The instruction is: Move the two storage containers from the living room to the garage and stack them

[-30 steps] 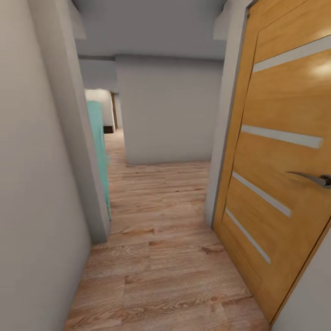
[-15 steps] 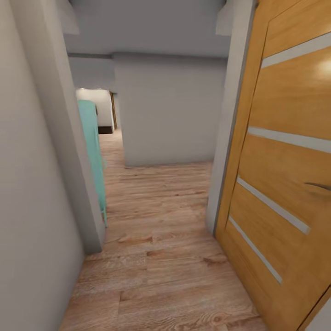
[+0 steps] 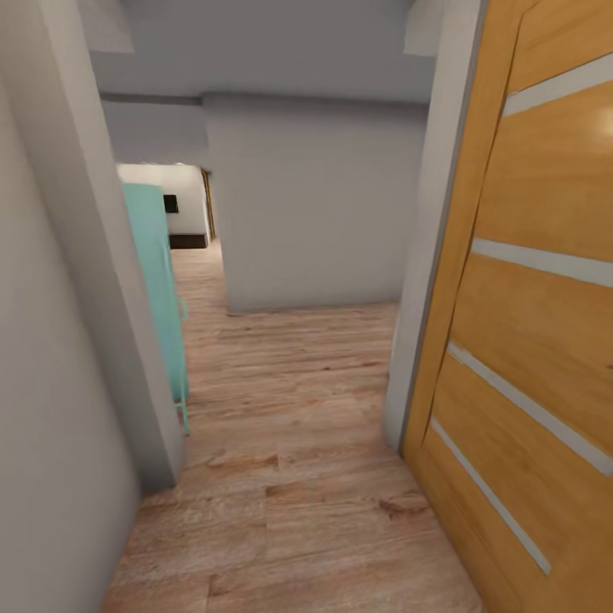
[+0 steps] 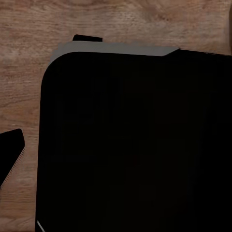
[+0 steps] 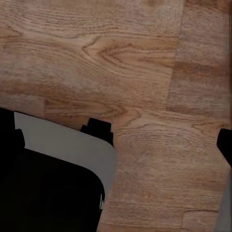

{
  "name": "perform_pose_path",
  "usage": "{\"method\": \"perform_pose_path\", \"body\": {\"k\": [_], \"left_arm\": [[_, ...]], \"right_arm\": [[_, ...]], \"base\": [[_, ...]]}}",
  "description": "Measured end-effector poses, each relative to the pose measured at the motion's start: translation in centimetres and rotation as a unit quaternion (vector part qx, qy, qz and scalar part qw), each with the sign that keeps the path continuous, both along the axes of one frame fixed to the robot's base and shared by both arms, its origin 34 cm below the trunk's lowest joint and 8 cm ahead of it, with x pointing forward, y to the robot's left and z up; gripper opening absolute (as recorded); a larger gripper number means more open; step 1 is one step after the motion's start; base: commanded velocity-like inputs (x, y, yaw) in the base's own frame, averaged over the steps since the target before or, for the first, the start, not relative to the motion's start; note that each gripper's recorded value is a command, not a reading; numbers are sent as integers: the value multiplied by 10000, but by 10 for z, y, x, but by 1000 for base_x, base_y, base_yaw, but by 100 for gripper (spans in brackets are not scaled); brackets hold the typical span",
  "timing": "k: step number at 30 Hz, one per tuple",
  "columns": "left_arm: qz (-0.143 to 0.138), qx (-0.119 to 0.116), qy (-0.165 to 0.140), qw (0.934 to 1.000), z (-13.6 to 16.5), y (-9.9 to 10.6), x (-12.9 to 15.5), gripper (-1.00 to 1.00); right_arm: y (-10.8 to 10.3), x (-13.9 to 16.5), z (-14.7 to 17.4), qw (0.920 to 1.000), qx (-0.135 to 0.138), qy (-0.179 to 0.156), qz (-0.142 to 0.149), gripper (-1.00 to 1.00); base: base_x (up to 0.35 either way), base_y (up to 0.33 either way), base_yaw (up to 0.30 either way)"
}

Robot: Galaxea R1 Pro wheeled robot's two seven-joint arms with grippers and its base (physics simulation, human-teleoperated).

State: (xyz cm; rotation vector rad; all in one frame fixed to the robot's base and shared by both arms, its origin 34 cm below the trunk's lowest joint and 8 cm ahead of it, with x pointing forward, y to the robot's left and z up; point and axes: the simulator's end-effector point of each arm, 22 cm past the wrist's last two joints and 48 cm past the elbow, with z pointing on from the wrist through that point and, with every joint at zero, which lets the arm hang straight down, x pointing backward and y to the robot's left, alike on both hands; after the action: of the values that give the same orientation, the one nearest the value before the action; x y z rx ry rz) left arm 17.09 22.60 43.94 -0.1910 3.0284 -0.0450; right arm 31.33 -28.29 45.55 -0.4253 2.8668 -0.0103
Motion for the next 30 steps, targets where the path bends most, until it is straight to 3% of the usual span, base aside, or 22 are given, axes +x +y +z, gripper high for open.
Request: {"method": "perform_pose_path", "body": {"k": [30], "left_arm": [[5,-1,5,10000,0,0,0,100]], "right_arm": [[0,0,0,10000,2,-8,3,100]], "base": [[321,0,0]]}}
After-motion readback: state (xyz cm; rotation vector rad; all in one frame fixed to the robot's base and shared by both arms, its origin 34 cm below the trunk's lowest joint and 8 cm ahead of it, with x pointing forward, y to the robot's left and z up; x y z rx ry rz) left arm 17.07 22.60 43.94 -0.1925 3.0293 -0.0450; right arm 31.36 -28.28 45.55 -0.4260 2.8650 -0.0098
